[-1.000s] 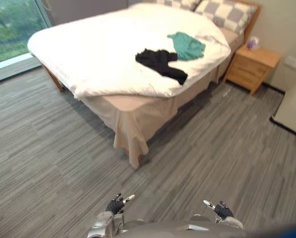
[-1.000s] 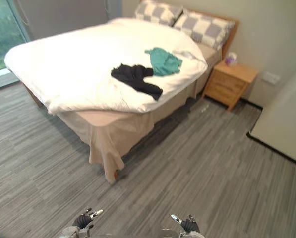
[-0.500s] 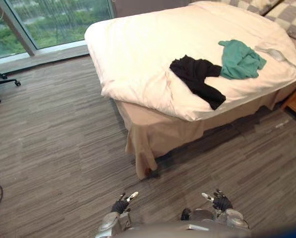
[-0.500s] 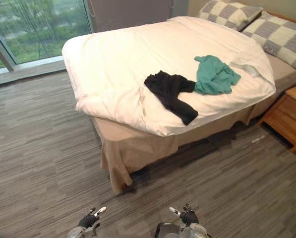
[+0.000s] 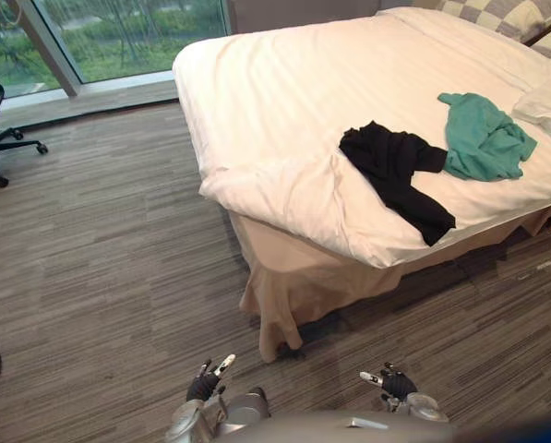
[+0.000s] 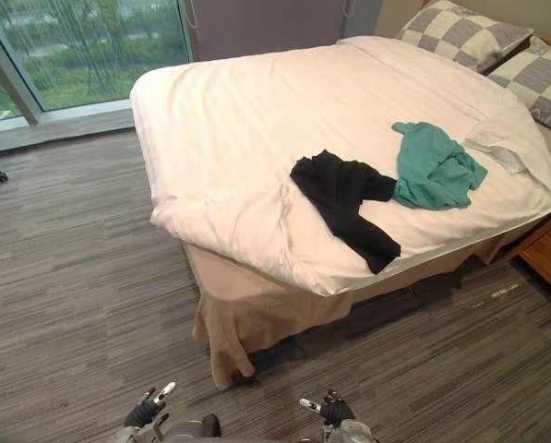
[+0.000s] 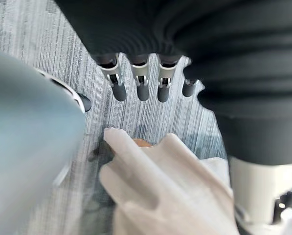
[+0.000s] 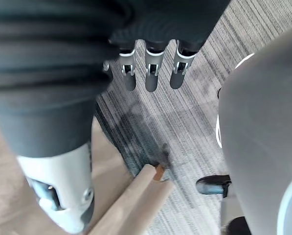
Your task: Tidy the bed and pick cloth on bed and put in laundry
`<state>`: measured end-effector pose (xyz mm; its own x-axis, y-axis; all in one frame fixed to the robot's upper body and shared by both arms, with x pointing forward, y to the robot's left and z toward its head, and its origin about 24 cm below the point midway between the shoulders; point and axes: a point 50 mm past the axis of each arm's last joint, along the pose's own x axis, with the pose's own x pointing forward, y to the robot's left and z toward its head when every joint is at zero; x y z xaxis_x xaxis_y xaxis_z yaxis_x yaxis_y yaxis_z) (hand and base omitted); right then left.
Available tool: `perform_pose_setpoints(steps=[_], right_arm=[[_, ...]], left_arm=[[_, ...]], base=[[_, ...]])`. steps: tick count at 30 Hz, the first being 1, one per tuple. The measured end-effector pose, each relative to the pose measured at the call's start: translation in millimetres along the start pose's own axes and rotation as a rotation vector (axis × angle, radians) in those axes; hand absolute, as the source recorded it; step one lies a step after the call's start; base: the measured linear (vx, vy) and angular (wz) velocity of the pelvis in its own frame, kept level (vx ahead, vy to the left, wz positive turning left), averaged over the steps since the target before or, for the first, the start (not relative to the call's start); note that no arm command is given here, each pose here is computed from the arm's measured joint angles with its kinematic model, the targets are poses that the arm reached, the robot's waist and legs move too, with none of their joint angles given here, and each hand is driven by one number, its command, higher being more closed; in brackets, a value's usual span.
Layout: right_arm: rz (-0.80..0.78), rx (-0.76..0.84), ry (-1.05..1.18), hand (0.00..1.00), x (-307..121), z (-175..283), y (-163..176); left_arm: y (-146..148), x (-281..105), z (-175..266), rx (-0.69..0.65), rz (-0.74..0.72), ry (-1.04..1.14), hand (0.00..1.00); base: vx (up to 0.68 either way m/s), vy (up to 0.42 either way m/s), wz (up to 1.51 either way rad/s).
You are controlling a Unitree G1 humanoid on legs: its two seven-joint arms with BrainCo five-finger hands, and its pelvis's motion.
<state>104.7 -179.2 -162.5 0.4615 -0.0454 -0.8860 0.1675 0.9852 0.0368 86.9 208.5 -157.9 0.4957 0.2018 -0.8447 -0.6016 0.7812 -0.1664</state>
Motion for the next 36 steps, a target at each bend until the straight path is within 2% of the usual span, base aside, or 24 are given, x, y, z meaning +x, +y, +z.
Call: perform_pose_setpoints(steps=[2,4,5,6,7,8,9,10,12,13,16,20,21,24,27,32,36], right_arm=[[-0.01,0.014,0.01,0.0,0,-1,-3],[-0.035,0.043,0.032,0.0,-1,-4,-12],[-0.042,0.051,0.037,0.0,-1,-5,-15],[-0.056,0.069,0.052,0.0,-3,-6,-23],[-0.059,0.069,0.056,0.0,-3,-7,-26],[-0.059,0.063,0.065,0.0,-5,-7,-34],[-0.058,0.064,0.07,0.0,-5,-8,-37],[-0.057,0.066,0.072,0.0,-6,-9,-38],[-0.043,0.073,0.086,0.0,-7,-13,-41],[-0.042,0.076,0.088,0.0,-7,-13,-41],[-0.04,0.117,0.091,0.0,-9,-16,-42],[-0.034,0.18,0.061,0.0,-7,-10,-36],[-0.033,0.197,0.055,0.0,-7,-9,-33],[-0.022,0.25,0.038,0.0,-4,-4,-21],[-0.019,0.253,0.01,0.0,0,8,-16],[-0.065,0.282,-0.05,0.0,1,27,-28],[-0.095,0.283,-0.116,0.0,3,51,-36]], left_arm=[[3,0,1,-0.063,0.038,-0.006,0.0],[18,0,10,-0.208,0.114,-0.042,0.0],[25,-1,14,-0.252,0.147,-0.06,0.0],[46,-2,35,-0.347,0.216,-0.135,0.0],[53,-3,41,-0.364,0.235,-0.157,0.0],[79,-9,75,-0.414,0.306,-0.269,0.0],[90,-14,96,-0.438,0.327,-0.341,0.0],[95,-16,108,-0.449,0.335,-0.378,0.0],[108,-32,175,-0.463,0.319,-0.587,0.0],[107,-34,185,-0.463,0.311,-0.624,0.0],[80,-48,241,-0.393,0.228,-0.833,0.0],[18,-70,296,-0.122,0.13,-1.06,0.0],[0,-76,306,-0.019,0.129,-1.113,0.0],[-73,-107,336,0.423,0.145,-1.363,0.0],[-117,-130,350,0.682,0.146,-1.551,0.0],[-164,-151,360,0.825,0.157,-1.704,0.0],[-191,-167,381,0.884,0.248,-1.745,0.0]], base=[[0.01,-0.079,0.21],[-0.02,-0.104,0.18],[-0.03,-0.084,0.04],[-0.03,-0.053,0.0],[-0.07,-0.083,-0.01],[-0.1,-0.057,-0.01],[-0.09,-0.048,0.01],[-0.09,-0.031,0.06],[-0.12,-0.029,0.1],[-0.11,-0.022,0.15],[-0.1,0.006,0.17],[-0.01,0.012,0.12],[0.07,0.002,0.0],[0.16,-0.006,-0.12],[0.19,0.011,-0.2],[0.12,-0.044,-0.27],[0.05,-0.077,-0.16]])
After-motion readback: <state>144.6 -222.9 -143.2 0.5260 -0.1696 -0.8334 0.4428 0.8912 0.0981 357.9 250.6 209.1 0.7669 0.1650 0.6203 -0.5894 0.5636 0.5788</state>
